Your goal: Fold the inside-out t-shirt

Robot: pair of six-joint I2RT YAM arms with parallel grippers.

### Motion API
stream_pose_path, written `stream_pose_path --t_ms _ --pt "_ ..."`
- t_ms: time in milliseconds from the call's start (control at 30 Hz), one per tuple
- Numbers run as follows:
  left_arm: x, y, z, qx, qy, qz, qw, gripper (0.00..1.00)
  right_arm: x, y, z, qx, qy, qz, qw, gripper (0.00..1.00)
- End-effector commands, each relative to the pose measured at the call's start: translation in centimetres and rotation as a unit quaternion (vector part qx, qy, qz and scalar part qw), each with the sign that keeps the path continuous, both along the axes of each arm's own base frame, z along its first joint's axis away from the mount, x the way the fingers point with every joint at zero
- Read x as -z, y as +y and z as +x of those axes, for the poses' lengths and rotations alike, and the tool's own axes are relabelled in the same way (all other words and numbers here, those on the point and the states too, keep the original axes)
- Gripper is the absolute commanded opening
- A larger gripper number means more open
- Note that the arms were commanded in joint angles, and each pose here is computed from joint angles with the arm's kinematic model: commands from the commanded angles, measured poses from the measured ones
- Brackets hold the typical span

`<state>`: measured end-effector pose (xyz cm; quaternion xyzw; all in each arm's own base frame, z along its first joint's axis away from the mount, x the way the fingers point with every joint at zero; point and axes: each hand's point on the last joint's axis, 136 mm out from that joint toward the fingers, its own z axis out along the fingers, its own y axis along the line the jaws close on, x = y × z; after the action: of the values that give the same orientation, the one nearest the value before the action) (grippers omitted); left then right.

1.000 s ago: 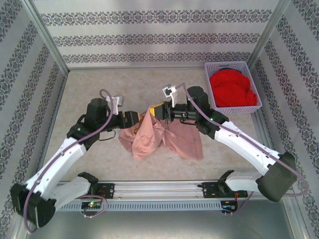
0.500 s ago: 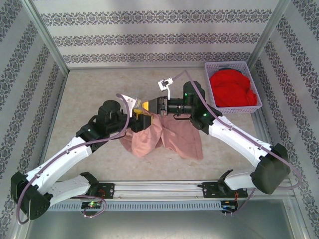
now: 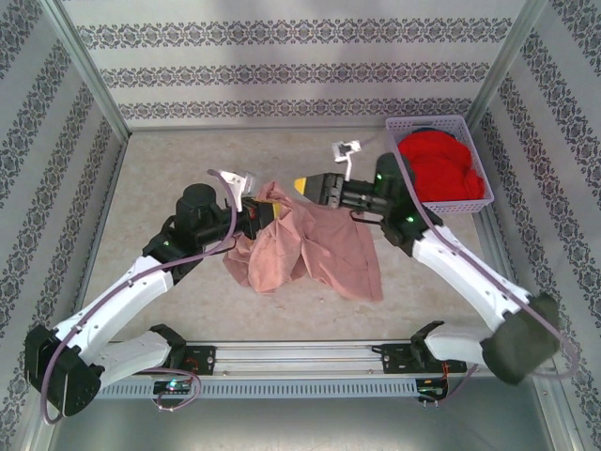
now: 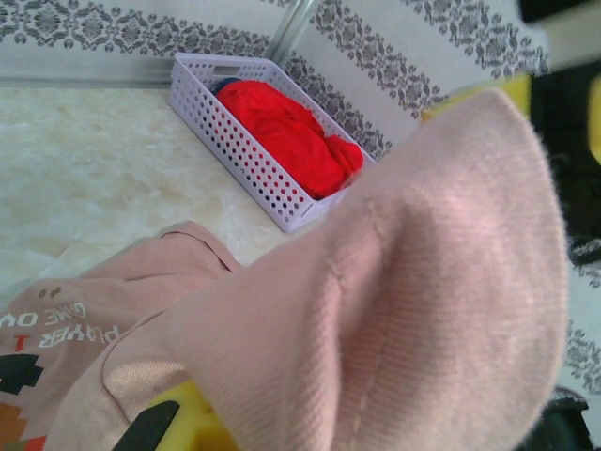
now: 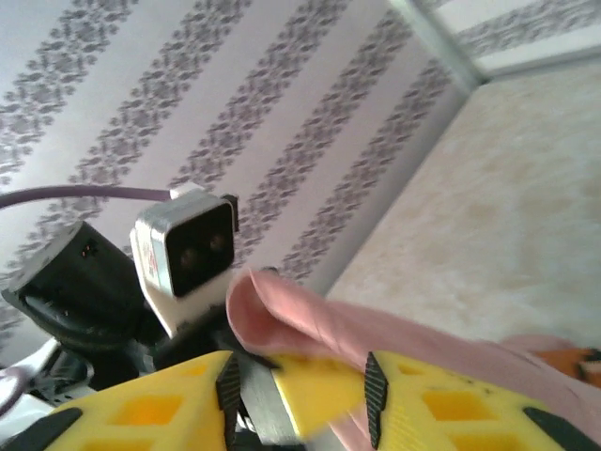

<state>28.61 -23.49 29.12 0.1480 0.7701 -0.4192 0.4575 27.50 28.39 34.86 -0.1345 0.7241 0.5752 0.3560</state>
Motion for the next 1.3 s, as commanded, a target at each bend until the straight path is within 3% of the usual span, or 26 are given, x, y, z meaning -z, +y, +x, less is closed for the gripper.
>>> stream_pose_path --t_ms 0,300,333,433,533,700,800,933,1033,1267 --pt "-2.3 -0.1 -0.7 0.028 -0.009 -0.07 0.997 0.0 4.0 -2.0 -0.4 0.066 -0.028 -0.081 0.994 0.47" --pt "-1.5 -0.2 -0.5 0.032 0.008 -0.071 0.997 0.0 7.1 3.5 -1.7 -0.009 -0.034 -0.12 0.992 0.5" --pt "-1.6 -0.1 -0.5 0.032 0.007 -0.072 0.997 0.0 7.5 3.7 -1.5 -0.009 -0.029 -0.123 0.992 0.46" --pt "-1.7 0.1 -0.5 0.026 0.006 -0.068 0.997 0.0 8.1 3.3 -1.0 0.001 -0.024 -0.13 0.991 0.2" --pt "-1.0 0.9 -0.2 0.002 0.012 -0.06 0.998 0.0 8.1 2.3 -1.0 0.015 -0.033 -0.133 0.99 0.03" --pt "2.3 3.9 0.9 -0.087 0.064 -0.026 0.994 0.03 7.6 1.0 -1.8 0.017 -0.075 -0.134 0.988 0.0" --pt "4.5 5.6 0.4 -0.123 0.09 0.011 0.988 0.14 6.9 0.8 -2.6 0.005 -0.115 -0.127 0.985 0.0" --pt "6.1 6.9 -1.0 -0.127 0.099 0.069 0.985 0.4 6.8 0.7 -3.3 -0.012 -0.159 -0.134 0.978 0.0" --pt "6.7 7.7 -1.7 -0.13 0.098 0.102 0.981 0.53 7.4 0.7 -3.8 -0.032 -0.182 -0.155 0.97 0.0" --pt "4.8 6.9 -0.8 -0.115 0.065 0.105 0.986 0.69 10.0 0.2 -5.1 -0.085 -0.175 -0.191 0.962 0.0"
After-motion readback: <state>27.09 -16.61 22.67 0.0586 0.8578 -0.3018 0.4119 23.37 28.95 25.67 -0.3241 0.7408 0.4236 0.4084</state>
